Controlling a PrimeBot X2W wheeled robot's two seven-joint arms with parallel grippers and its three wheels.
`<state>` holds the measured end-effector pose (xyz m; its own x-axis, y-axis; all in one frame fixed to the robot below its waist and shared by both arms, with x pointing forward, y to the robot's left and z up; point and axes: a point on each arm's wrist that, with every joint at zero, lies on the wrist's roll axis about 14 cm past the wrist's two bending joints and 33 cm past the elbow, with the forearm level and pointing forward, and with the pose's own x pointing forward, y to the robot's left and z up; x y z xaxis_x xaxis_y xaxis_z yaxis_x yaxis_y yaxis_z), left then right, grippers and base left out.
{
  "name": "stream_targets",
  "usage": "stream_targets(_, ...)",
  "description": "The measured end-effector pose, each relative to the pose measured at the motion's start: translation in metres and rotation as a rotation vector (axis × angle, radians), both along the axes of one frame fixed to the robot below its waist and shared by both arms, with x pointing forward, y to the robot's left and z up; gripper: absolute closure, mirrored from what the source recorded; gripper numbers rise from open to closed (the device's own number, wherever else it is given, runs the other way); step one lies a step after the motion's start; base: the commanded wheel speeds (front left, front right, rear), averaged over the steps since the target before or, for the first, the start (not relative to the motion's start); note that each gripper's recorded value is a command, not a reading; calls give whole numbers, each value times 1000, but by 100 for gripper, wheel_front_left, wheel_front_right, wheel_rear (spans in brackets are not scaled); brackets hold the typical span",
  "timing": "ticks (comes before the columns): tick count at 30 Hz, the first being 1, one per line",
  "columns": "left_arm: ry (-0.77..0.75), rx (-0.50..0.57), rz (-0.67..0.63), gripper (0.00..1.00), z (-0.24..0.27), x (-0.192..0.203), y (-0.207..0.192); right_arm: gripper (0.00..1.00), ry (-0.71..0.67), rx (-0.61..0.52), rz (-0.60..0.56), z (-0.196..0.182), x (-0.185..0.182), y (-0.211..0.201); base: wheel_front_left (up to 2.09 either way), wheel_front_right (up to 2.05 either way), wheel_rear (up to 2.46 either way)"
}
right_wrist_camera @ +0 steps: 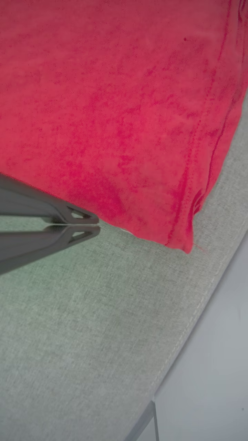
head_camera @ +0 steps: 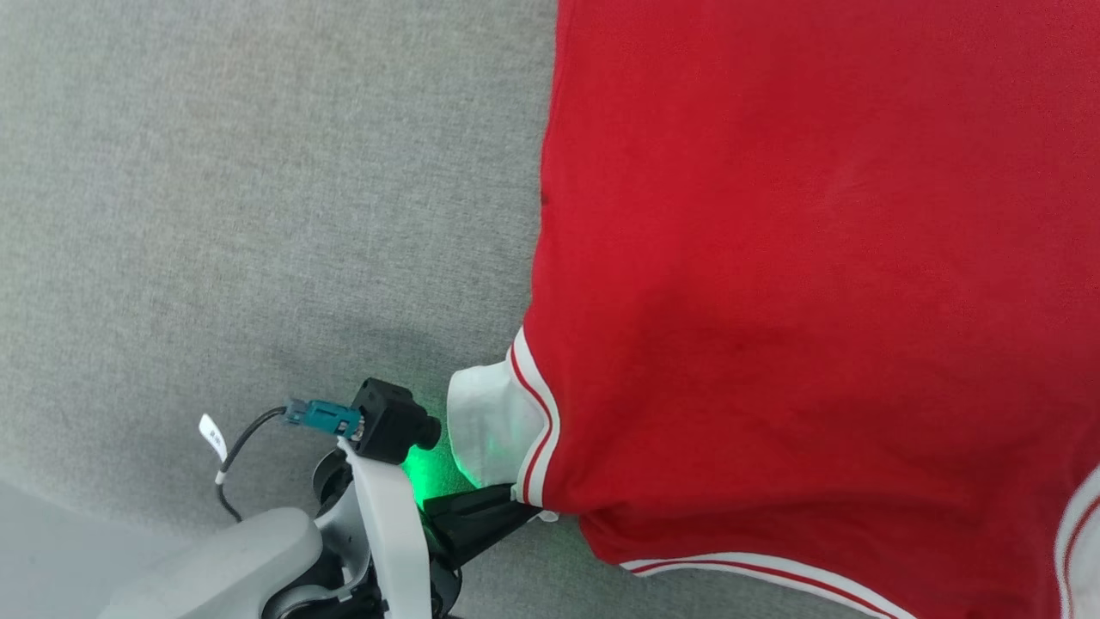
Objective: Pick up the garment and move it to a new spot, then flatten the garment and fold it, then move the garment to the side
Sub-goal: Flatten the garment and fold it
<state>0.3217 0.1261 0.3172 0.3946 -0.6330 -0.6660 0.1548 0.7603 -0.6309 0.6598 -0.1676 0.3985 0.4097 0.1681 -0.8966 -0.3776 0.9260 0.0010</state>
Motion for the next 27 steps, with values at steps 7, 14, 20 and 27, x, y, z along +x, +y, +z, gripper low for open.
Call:
stream_targets(7,-43,9,42,100,11,3,2,100,-18,-27,77,25,-43,-23,0,0,0)
stream_targets(14,-82,19,63,100,25,7,2,100,-11,-43,102,46,-102,-58,0,0,0)
stream_targets(20,-132,27,57,100,37,18,1,100,-42,-38,110,65,-139,-77,0,0,0)
stream_targets(27,-152,23,55,100,43,22,-2,0,-217,4,129,89,-132,-68,0,0,0)
